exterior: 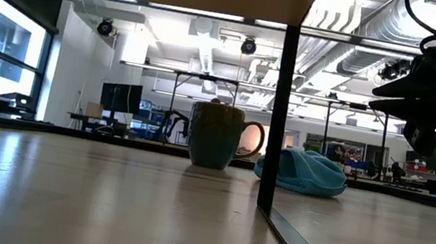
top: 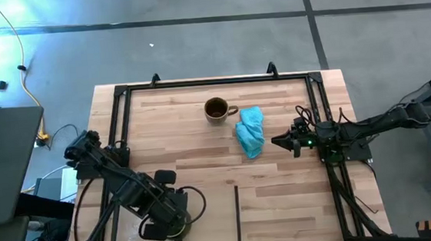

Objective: Stack small to large cups/mugs on shelf
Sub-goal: Put the black mug on the shelf

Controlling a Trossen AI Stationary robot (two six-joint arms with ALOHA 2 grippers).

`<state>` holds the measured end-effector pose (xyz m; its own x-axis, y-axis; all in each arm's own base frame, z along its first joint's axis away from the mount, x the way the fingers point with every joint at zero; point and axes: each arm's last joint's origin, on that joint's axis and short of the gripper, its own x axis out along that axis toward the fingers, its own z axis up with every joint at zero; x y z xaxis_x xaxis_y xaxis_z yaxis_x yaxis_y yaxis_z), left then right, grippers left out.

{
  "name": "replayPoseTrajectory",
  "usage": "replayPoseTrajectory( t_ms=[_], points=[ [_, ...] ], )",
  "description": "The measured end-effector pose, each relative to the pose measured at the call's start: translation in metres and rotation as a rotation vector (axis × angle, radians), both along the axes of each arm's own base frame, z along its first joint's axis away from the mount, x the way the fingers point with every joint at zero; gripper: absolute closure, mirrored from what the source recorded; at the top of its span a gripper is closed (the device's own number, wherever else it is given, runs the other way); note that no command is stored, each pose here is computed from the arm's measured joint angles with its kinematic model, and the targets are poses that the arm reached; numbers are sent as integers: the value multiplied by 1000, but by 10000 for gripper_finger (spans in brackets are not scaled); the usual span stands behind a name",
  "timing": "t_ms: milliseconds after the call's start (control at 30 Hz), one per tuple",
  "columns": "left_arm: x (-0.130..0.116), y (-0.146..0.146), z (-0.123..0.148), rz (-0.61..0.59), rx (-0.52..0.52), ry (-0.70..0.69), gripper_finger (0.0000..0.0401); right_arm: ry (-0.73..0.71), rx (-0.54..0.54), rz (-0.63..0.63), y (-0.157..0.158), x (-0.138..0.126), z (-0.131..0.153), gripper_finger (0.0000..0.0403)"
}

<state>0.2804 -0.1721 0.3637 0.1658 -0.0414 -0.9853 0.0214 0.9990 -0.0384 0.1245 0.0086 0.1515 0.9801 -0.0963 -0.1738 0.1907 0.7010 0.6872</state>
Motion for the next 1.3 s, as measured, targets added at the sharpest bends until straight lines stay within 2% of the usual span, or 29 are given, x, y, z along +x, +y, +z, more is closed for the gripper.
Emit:
replayPoseTrajectory(
  t_ms=[267,433,600,933,1033,1167,1300],
  points=[
    [2,4,0,-11,15,-5,148,1,0,-1,0,0,0,322],
    [2,4,0,-68,25,-7,129,2,-1,-2,0,0,0,322],
    [2,3,0,-104,30,-10,158,3,-5,-2,0,0,0,322],
    [2,3,0,-117,27,-12,278,3,-6,-2,0,0,0,322],
    [3,3,0,-116,22,-21,304,3,-8,-2,0,0,0,322],
    [5,2,0,-72,5,-38,315,3,-8,-2,0,0,0,322],
    [6,1,1,-33,-10,-50,303,3,-8,-2,0,0,0,322]
  ],
)
